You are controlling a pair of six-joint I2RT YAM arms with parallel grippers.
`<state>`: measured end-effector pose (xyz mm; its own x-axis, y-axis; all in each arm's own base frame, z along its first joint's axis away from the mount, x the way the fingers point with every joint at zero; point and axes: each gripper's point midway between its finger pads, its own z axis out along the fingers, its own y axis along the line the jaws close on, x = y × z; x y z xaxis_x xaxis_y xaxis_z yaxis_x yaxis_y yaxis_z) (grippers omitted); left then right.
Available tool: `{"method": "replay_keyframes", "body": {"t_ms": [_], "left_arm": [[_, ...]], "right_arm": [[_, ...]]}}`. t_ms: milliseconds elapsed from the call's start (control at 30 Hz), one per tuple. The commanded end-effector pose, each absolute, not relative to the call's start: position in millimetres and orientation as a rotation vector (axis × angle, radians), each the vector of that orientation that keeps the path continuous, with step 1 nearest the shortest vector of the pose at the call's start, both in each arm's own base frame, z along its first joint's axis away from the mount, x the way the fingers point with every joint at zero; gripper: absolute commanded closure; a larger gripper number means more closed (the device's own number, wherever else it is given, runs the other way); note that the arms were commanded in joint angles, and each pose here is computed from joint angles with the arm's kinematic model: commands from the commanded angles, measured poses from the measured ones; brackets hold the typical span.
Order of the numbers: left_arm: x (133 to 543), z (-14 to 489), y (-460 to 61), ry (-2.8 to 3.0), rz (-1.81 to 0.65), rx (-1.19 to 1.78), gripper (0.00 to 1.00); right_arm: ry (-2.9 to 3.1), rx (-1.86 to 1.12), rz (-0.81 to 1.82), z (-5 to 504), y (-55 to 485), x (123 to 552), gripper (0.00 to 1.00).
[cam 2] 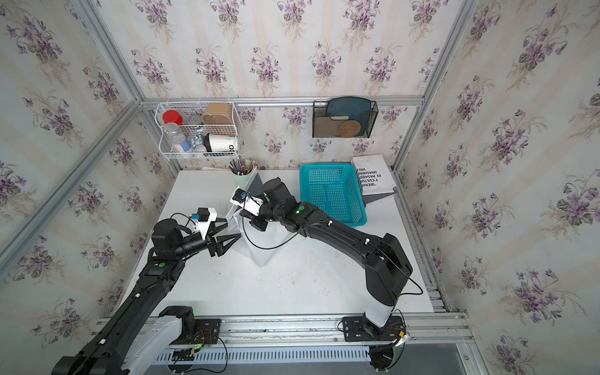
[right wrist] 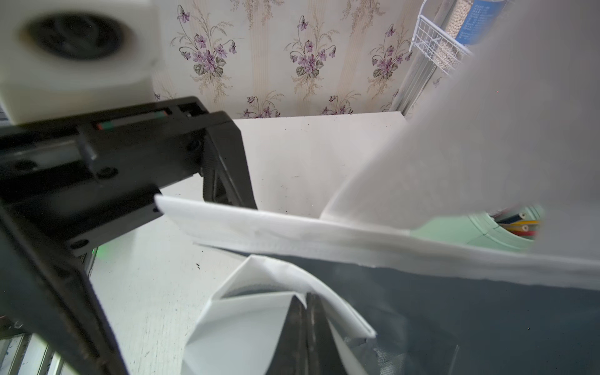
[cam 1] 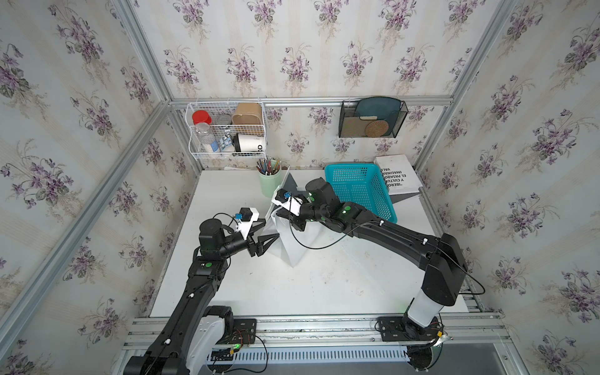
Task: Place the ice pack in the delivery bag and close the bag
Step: Close the delivery bag at the center of the board.
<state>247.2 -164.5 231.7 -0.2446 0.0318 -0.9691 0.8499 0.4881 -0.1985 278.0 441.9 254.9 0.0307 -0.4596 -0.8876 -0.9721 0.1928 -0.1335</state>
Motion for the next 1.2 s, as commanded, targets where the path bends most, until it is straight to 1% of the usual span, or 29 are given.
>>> {"method": "replay_keyframes", "body": {"t_ms": [0, 233, 267, 367, 433, 500, 700, 767, 800, 833, 933, 967, 1000, 1033, 1067, 1167], "left_arm": [[262.4, 232.9, -158.3, 1.657, -0.833, 0.682, 0.24], [269.6, 237.1, -156.4, 1.652, -0.794, 0.648, 0.30], [269.9, 236.3, -156.4, 1.656, -0.795, 0.647, 0.31], [270.5, 232.8, -156.1, 1.670, -0.795, 0.643, 0.41], [271.0, 231.6, -155.4, 1.674, -0.792, 0.638, 0.44], [271.2, 232.8, -155.5, 1.670, -0.792, 0.637, 0.49], [269.5, 233.5, -155.9, 1.668, -0.798, 0.640, 0.55], [268.5, 231.9, -155.9, 1.672, -0.797, 0.642, 0.60], [268.2, 232.4, -155.3, 1.672, -0.793, 0.642, 0.63], [267.6, 231.6, -155.0, 1.674, -0.789, 0.644, 0.66], [267.1, 229.1, -153.0, 1.687, -0.769, 0.644, 0.80], [266.9, 228.5, -152.1, 1.690, -0.759, 0.645, 0.83], [265.9, 227.9, -151.5, 1.690, -0.749, 0.652, 0.88], [265.3, 228.2, -151.1, 1.687, -0.737, 0.661, 0.92], [265.4, 228.0, -149.7, 1.689, -0.723, 0.665, 0.95], [262.0, 230.1, -149.2, 1.664, -0.692, 0.725, 0.97]], "right_arm": [[1.519, -1.408, 0.791, 265.2, 448.6, 265.9, 1.00], [1.473, -1.472, 0.848, 264.9, 453.8, 245.8, 1.00], [1.469, -1.478, 0.855, 265.0, 454.0, 244.1, 1.00], [1.454, -1.480, 0.865, 267.6, 455.1, 241.0, 1.00], [1.447, -1.487, 0.867, 268.3, 456.0, 239.4, 1.00], [1.446, -1.500, 0.868, 266.5, 457.3, 237.0, 1.00], [1.443, -1.512, 0.866, 265.0, 461.2, 233.9, 1.00], [1.450, -1.509, 0.856, 265.4, 462.3, 235.5, 1.00], [1.454, -1.503, 0.848, 265.9, 462.1, 237.3, 0.99], [1.457, -1.499, 0.847, 266.9, 461.9, 237.5, 0.96], [1.450, -1.491, 0.829, 272.8, 459.1, 238.1, 0.83], [1.447, -1.488, 0.820, 275.5, 457.2, 238.6, 0.78], [1.433, -1.481, 0.812, 283.1, 453.3, 238.4, 0.75], [1.426, -1.471, 0.809, 289.5, 449.8, 239.0, 0.74], [1.420, -1.459, 0.811, 297.0, 445.2, 239.2, 0.72], [1.402, -1.394, 0.812, 324.3, 423.1, 244.4, 0.67]]}}
